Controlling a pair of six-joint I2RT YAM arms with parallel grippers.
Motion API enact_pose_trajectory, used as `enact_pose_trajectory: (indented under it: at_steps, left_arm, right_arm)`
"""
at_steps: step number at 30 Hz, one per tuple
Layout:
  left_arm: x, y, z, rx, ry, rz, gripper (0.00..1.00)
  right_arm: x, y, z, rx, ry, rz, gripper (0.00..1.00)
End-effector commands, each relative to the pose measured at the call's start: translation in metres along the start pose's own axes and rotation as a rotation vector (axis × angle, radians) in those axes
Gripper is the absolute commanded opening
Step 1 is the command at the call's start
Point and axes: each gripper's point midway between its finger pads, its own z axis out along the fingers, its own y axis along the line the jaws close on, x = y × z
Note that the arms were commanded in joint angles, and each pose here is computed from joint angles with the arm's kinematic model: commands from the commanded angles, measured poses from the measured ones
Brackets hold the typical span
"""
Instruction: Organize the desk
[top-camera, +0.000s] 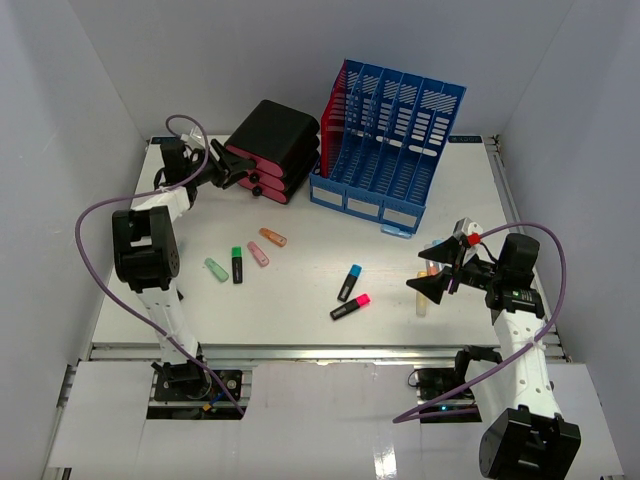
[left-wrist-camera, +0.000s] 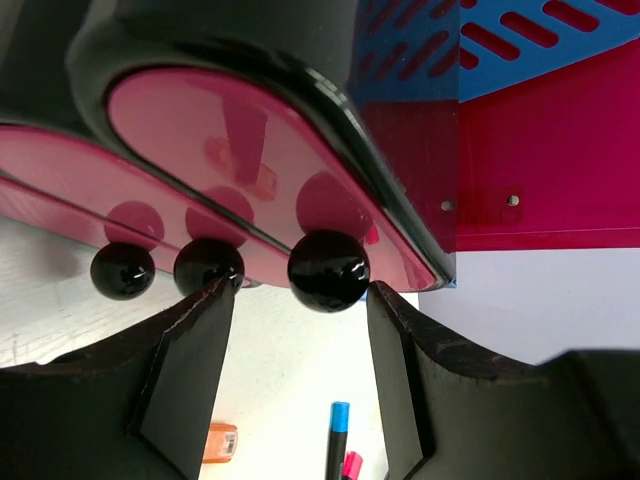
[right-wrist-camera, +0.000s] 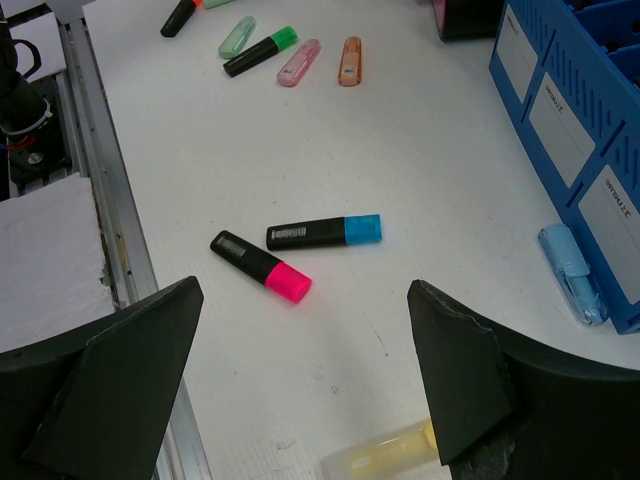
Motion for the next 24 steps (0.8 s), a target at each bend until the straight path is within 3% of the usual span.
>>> enact_pose_trajectory:
  at_steps: [1,10,18,24]
  left_arm:
    - [-0.013,-0.030,0.004,0.051,-0.013,0.055,0.65]
    - [-0.015,-0.026,0.009,0.044,-0.009,0.030,0.57]
    - [-0.011,-0.031,0.007,0.062,0.009,0.032,0.24]
    - [0.000,-0.040,-0.009,0.052,0.014,0.067,0.15]
  right_arm:
    - [-0.002,0.000,-0.001,-0.004,-0.005,-0.006,0.90]
    - [-0.003,0.001,-0.001,-0.005,-0.007,-0.007,0.90]
    - [-0.004,0.002,-0.002,-0.007,-0.012,-0.008,0.90]
    - [-0.005,0.003,-0.003,-0.006,-0.016,-0.015,0.90]
